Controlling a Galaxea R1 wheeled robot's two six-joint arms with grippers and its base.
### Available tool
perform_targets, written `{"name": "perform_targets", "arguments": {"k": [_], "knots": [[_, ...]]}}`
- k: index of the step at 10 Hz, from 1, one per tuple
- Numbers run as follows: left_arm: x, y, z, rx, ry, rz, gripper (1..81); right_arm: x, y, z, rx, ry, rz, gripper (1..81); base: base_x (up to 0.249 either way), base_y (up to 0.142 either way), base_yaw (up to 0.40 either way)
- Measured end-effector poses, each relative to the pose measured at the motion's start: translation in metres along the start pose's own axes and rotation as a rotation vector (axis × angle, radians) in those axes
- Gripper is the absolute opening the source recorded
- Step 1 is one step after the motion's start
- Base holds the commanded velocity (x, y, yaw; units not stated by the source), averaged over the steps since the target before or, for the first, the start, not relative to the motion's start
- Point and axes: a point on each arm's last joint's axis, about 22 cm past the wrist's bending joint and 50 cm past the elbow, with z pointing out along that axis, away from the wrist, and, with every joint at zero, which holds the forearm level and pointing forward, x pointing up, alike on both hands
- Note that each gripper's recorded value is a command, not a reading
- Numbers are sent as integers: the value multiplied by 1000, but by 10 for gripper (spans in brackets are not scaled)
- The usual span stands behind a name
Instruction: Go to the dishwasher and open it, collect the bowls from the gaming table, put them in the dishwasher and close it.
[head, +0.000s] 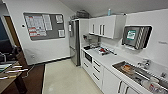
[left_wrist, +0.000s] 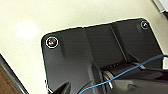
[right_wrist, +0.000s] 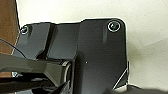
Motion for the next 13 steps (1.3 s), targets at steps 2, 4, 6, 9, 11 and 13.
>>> {"name": "perform_targets", "arguments": {"k": [2,4,6,9,11,13], "knots": [[0,0,0,0,0,2,811,-1,5,-1,-11,-4,-2,811,0,0,365],[0,0,0,0,-1,2,811,-2,11,-2,-20,-5,-3,811,0,0,365],[0,0,0,0,-1,2,811,-4,11,-2,-20,-8,-3,811,0,0,365],[0,0,0,0,0,3,811,-7,8,-2,-17,-11,-2,811,0,0,365],[0,0,0,0,0,3,811,-8,9,-2,-18,-16,-1,811,0,0,365],[1,0,0,0,-2,4,811,-21,8,-2,-18,-79,-1,811,0,0,365]]}}
